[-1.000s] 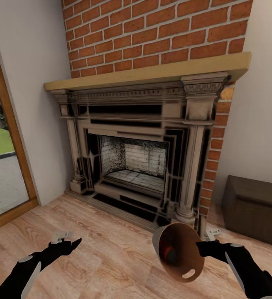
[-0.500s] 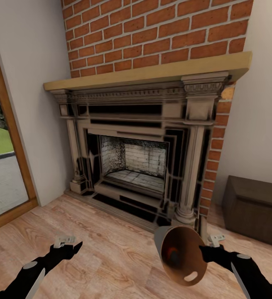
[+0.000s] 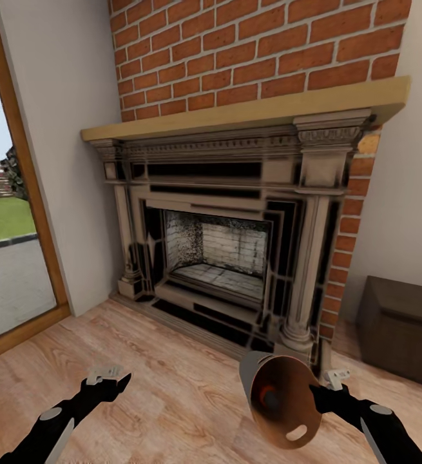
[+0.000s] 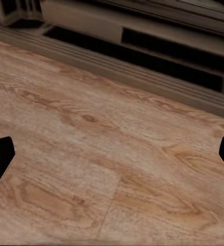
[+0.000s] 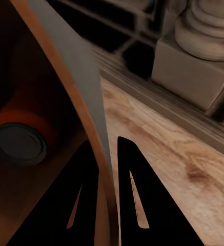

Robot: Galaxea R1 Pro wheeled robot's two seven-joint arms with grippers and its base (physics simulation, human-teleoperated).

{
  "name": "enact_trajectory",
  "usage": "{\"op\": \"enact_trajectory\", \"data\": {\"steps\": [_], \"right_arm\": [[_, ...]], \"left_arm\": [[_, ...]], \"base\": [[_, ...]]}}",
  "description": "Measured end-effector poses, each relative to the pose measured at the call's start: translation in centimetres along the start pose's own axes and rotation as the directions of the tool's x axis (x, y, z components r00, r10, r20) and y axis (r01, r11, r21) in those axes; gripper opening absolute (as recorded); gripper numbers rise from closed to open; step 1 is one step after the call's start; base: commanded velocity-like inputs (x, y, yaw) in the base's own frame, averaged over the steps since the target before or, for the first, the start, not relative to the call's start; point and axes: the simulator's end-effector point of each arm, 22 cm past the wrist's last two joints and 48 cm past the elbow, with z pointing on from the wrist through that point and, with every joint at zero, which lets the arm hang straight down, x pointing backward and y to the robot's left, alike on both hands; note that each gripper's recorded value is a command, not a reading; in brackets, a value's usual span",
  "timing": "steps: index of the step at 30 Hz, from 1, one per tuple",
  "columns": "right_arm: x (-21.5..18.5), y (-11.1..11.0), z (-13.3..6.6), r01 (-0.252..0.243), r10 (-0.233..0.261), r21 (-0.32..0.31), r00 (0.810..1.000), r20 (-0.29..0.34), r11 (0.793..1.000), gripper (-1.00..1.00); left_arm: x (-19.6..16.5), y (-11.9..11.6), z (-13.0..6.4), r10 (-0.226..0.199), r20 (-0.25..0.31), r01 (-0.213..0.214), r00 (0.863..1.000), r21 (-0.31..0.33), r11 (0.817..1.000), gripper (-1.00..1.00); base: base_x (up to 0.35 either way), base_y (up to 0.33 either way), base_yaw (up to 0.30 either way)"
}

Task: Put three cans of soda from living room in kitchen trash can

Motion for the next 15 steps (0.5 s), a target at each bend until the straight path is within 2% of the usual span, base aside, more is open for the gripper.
{"op": "enact_trajectory", "data": {"steps": [15], "right_arm": [[0.12,-0.07,0.05,0.000,0.000,0.006,1.000,-0.001,1.000,-1.00]], "left_arm": [[0.12,-0.15,0.19,-0.006,0.000,0.006,1.000,-0.020,1.000,1.00]], "base": [[0.000,0.000,0.243]]}}
